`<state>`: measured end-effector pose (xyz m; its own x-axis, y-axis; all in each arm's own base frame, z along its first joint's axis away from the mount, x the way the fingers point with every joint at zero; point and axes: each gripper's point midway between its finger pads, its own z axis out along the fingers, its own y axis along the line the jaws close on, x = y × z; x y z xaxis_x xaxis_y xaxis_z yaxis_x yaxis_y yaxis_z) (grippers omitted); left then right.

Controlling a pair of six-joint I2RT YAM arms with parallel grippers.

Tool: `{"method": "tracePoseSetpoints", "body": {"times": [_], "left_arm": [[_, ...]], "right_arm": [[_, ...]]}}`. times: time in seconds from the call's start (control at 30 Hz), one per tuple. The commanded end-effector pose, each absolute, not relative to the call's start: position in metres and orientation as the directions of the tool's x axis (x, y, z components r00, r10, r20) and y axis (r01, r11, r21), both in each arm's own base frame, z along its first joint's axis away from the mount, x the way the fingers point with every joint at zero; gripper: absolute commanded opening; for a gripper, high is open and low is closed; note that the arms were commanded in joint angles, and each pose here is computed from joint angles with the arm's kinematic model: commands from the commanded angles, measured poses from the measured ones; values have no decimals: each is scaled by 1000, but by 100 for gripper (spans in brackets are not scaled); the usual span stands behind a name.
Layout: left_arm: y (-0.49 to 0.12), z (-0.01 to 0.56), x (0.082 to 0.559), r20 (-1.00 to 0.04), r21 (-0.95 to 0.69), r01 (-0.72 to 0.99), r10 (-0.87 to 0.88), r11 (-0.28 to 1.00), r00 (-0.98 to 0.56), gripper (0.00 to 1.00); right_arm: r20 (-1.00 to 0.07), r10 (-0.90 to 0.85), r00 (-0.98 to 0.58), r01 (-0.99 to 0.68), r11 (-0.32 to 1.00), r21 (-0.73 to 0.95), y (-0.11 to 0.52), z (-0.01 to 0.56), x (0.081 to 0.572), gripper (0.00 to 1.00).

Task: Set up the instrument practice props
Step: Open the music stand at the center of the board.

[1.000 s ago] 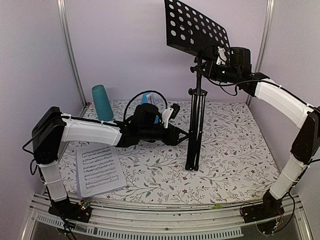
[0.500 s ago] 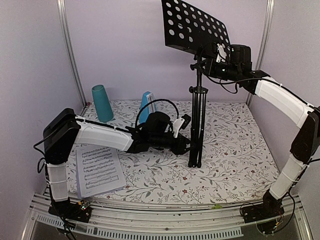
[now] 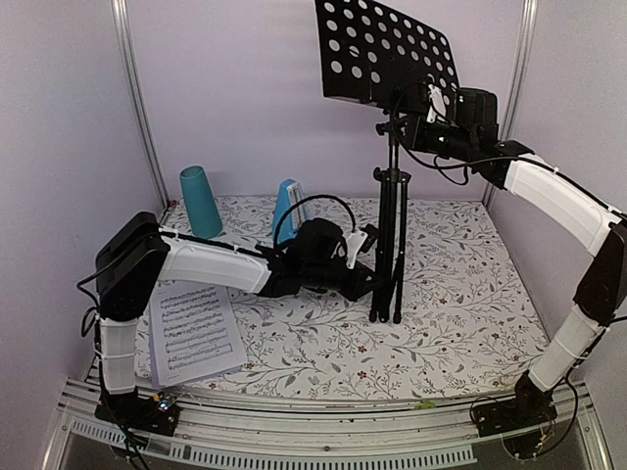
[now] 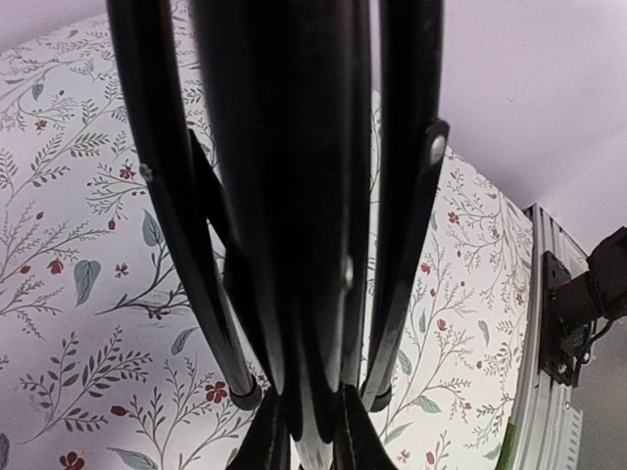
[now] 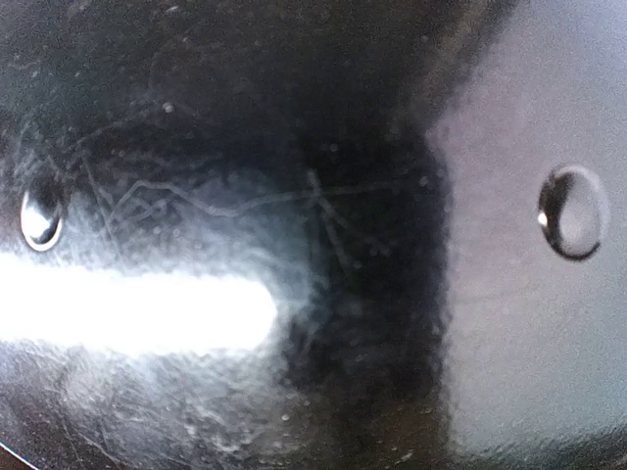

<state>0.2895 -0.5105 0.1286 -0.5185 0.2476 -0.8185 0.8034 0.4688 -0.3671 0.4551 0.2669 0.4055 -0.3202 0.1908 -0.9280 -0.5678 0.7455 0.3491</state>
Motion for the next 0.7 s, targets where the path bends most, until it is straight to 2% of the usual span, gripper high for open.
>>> {"method": "tracePoseSetpoints", "body": {"times": [0.0, 0.3, 0.67], "left_arm": [[-514, 146, 309, -870, -244, 834, 268, 495, -414, 0], [-507, 142, 327, -873, -106, 848, 360, 519, -330, 0], [-484, 109, 337, -850, 28, 820, 446, 572, -281, 0]], "right_arm": [[-959, 281, 46, -658, 731, 183, 241, 523, 404, 0], [-976, 145, 160, -598, 801, 21, 218, 499, 378, 0], [-988, 133, 80, -678, 734, 44, 218, 440, 337, 0]]}}
